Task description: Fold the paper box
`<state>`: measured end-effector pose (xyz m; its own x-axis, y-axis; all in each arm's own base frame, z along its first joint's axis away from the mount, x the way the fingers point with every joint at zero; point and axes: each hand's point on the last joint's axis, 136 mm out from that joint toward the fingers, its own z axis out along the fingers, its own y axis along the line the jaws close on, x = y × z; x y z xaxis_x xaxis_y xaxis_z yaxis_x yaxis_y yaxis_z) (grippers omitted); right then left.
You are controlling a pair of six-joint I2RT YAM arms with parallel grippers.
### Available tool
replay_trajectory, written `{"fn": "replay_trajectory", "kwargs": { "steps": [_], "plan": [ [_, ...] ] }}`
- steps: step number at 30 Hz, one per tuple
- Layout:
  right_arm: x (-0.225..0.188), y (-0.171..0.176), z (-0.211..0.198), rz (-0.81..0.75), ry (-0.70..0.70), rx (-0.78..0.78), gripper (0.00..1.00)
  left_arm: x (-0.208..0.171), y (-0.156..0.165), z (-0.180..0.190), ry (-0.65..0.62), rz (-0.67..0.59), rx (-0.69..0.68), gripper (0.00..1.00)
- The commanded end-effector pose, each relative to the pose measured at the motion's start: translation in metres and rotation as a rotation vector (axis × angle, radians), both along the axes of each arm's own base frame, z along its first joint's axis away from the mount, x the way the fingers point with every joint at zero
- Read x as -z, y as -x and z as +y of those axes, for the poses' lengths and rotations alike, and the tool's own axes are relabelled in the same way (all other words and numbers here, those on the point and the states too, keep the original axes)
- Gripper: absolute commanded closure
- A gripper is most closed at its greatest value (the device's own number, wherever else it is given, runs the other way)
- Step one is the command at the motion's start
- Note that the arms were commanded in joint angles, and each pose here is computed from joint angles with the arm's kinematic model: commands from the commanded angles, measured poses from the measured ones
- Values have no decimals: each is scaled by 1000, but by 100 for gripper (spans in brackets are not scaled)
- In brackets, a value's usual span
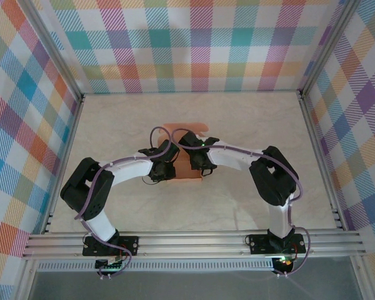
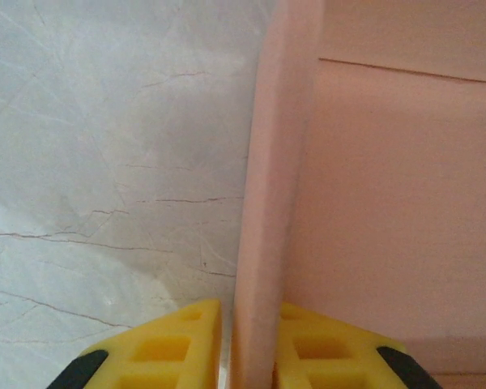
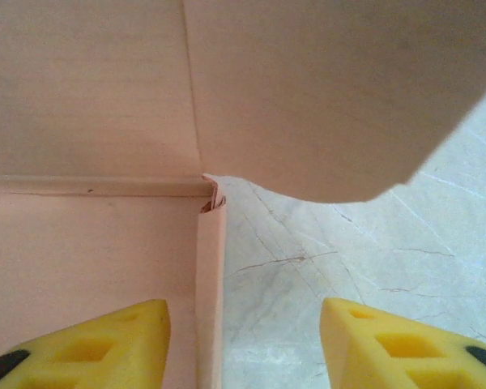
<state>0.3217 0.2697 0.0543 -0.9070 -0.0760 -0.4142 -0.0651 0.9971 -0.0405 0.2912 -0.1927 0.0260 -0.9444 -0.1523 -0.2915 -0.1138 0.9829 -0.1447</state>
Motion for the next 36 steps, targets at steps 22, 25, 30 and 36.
{"fn": "replay_trajectory", "kwargs": {
  "steps": [22,25,30,36],
  "plan": [
    [-103,-3,-15,-286,-251,-388,28,-113,-15,31,-33,-350,115,9],
    [-126,-4,-18,-294,-327,-493,28,-145,-26,36,-53,-420,194,8],
    [-143,-6,-24,-195,-409,-641,29,-181,-43,36,-14,-439,333,3],
    [-143,-24,-30,-89,-449,-761,30,-207,-50,44,42,-402,382,0]
  ]
}}
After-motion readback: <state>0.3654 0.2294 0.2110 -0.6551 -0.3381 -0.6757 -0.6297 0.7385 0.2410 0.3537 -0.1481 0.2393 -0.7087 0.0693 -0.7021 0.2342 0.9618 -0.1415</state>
